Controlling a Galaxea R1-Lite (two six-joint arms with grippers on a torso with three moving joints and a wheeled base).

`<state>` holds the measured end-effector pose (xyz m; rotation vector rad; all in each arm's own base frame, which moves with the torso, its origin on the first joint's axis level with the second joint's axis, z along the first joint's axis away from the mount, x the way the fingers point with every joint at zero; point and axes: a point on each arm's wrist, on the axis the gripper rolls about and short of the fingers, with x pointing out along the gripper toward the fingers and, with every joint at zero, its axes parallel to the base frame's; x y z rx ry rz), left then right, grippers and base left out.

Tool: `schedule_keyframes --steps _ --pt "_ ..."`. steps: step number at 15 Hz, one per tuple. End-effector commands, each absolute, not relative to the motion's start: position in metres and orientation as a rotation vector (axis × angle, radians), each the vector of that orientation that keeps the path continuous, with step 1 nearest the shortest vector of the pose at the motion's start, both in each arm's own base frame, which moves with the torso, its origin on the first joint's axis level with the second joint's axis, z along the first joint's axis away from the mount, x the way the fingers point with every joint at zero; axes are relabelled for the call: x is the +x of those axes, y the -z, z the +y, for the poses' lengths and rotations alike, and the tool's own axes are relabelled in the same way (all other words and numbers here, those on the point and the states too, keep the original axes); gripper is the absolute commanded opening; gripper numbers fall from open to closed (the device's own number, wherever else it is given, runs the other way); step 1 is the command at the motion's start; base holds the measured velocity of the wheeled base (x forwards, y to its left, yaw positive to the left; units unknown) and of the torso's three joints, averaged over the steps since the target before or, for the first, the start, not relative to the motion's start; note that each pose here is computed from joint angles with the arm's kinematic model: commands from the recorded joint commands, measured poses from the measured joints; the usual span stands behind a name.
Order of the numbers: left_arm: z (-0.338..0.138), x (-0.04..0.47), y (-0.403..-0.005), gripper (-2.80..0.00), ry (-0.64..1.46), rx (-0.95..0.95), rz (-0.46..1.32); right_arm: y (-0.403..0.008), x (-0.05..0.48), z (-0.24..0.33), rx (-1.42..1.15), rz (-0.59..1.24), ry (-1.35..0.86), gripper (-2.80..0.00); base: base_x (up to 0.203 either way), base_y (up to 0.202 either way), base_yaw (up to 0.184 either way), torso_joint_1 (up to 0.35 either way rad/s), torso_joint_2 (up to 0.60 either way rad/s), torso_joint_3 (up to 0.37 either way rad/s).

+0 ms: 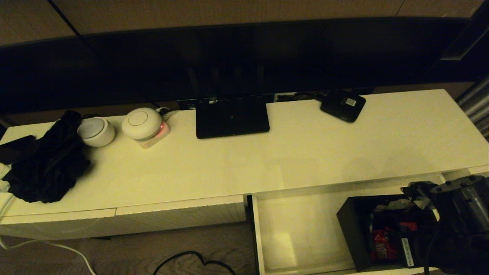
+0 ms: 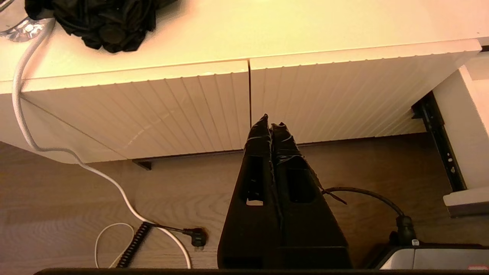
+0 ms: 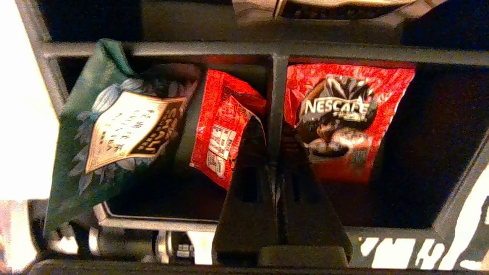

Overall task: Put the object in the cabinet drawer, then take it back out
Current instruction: Put the storage box in the drawer

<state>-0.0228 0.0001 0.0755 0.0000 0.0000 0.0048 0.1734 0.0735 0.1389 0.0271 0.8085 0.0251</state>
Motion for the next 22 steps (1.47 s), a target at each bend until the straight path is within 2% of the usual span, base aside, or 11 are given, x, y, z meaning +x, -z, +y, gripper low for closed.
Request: schedule_keyframes --steps 1,9,22 --pt "0.0 -0.023 -0.075 -2.8 -0.006 0.0 0.003 -0.127 0.19 0.08 0.023 0.825 -0.016 -2.8 0.0 0.0 0.0 0.0 0.0 0.0" --pt "0.0 -0.023 -0.075 -2.8 -0.005 0.0 0.003 -0.133 0.212 0.078 -0.007 0.773 -0.012 -2.8 0.0 0.0 0.0 0.0 0.0 0.0" --pt "0.0 -0.023 -0.075 -2.8 -0.006 0.0 0.003 -0.081 0.241 0.084 -0.046 0.816 -0.008 -2.8 0.0 0.0 0.0 0.0 0.0 0.0"
